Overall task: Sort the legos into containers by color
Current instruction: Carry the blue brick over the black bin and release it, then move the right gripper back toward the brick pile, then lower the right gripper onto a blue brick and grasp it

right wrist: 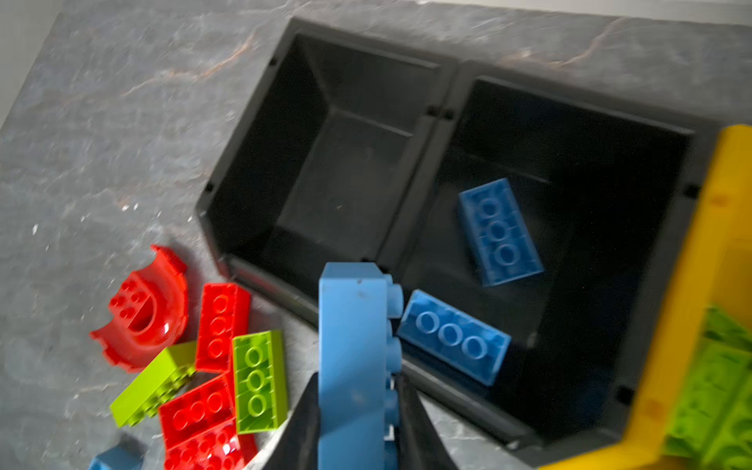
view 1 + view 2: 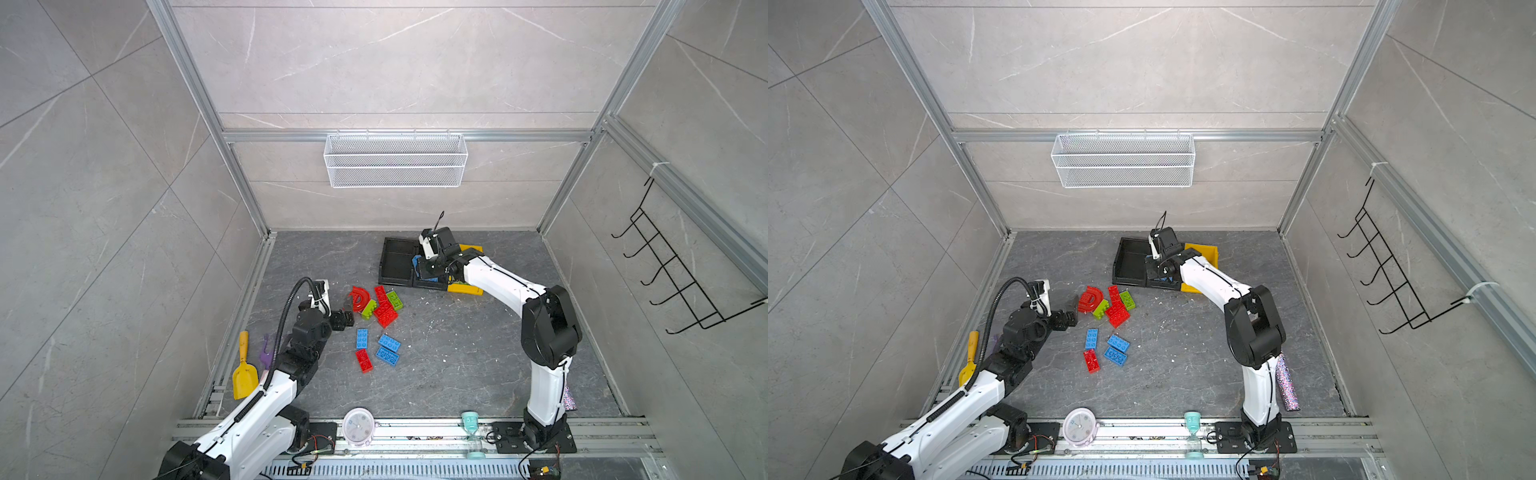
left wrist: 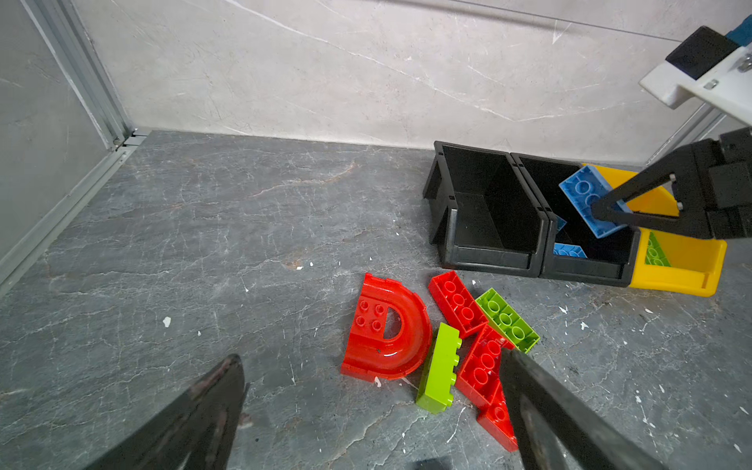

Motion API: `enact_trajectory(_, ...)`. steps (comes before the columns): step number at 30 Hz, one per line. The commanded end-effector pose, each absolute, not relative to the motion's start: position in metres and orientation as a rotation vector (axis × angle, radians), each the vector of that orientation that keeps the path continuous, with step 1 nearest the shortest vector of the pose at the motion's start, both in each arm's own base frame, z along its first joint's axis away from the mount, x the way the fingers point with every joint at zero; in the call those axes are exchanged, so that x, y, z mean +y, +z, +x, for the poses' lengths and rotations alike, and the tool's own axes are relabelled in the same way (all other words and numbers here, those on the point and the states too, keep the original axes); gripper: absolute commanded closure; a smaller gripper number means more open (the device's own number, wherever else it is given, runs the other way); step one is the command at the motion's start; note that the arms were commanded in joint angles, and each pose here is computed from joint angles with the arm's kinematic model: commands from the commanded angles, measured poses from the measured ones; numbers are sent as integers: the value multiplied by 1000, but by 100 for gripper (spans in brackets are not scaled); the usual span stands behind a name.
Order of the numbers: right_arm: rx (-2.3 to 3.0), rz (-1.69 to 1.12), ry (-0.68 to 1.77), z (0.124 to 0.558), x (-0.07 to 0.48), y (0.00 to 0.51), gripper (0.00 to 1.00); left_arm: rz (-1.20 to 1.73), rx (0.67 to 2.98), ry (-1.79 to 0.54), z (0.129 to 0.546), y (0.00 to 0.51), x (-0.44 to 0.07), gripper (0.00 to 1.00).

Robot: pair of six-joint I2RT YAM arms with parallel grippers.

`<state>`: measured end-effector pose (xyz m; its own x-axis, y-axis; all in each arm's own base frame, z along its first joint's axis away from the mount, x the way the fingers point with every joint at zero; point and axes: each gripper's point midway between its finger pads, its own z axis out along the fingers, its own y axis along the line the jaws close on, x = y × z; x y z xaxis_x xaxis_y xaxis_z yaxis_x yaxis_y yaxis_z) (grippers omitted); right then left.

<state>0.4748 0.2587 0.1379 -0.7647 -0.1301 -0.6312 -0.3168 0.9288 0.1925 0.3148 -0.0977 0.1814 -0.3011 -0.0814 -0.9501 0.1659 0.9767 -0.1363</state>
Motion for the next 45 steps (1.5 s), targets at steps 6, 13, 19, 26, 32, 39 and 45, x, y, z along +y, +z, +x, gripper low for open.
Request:
enact_trajectory(6,2452,-243,401,519,246,122,77,92,1799,-288,319,206,-106,0)
enact_trajectory(13,2463,-229,377,522,238,122,62,104,1806,-287,319,204,-108,0)
enact_trajectory(19,2455,-317,320,505,227,146,36,97,1796,-291,318,207,-107,0)
enact_trajectory(26,2352,-637,479,421,263,177,41,66,1778,-273,315,210,-100,0)
enact_trajectory(32,2354,-1005,531,319,313,137,40,53,1779,-261,315,208,-97,0)
enact_trajectory(39,2401,-1173,588,265,356,80,39,48,1781,-257,316,207,-97,0)
enact_trajectory(45,2429,-1215,544,260,371,51,39,51,1782,-248,317,205,-96,0)
